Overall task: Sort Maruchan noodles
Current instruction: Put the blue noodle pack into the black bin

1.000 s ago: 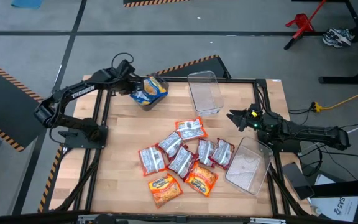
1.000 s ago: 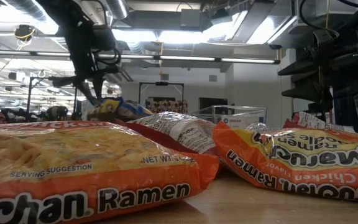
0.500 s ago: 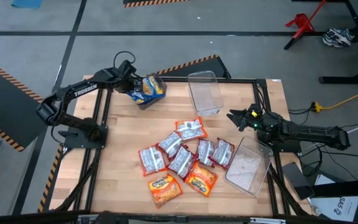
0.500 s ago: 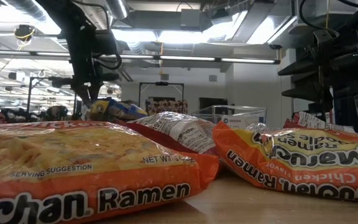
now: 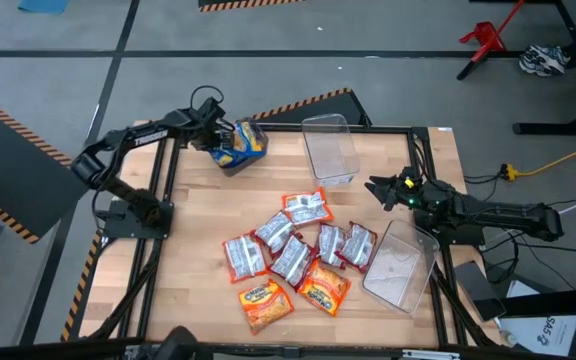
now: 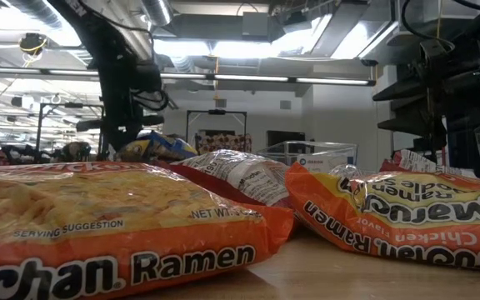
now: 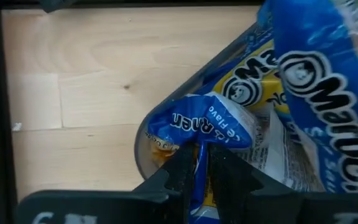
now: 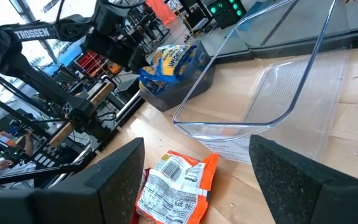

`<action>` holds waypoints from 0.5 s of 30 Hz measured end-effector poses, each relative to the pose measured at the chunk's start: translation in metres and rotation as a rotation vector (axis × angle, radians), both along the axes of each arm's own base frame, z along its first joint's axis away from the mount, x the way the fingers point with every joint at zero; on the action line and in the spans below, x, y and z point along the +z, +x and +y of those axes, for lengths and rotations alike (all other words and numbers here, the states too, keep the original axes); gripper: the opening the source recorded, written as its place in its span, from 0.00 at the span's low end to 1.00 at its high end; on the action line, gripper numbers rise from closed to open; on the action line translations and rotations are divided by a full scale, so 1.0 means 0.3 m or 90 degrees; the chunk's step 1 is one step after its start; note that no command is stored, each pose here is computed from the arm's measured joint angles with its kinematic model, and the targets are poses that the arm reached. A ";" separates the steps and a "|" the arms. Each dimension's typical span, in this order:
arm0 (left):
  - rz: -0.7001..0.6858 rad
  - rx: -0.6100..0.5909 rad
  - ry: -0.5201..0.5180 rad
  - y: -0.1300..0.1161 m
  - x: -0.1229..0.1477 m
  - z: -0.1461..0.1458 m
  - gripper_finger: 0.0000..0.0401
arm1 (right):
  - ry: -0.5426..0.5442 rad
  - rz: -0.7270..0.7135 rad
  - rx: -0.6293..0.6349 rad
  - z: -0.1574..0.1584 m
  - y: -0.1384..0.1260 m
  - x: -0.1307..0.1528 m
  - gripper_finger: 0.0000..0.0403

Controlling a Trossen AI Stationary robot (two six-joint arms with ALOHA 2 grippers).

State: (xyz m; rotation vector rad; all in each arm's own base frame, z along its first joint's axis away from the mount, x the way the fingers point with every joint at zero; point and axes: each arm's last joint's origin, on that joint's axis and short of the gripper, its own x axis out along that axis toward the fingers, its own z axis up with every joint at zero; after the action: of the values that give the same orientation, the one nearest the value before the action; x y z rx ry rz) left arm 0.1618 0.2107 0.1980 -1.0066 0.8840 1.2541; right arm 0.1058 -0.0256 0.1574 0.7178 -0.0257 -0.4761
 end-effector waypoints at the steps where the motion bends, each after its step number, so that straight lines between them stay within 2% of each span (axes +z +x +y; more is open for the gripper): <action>1: 0.001 -0.001 -0.006 -0.001 -0.007 0.004 0.11 | 0.000 0.000 0.000 0.000 0.000 0.000 0.69; 7: -0.005 0.005 -0.012 -0.011 -0.014 0.019 0.12 | 0.000 0.000 0.000 0.000 0.000 0.000 0.69; 15: -0.035 0.001 0.040 -0.050 0.064 0.005 0.13 | 0.001 0.011 0.001 0.000 -0.001 -0.005 0.69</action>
State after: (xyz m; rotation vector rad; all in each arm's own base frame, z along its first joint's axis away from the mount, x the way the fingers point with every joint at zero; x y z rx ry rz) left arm 0.1469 0.2123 0.2173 -0.9867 0.7965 1.2427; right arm 0.1056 -0.0256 0.1559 0.7158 -0.0082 -0.4815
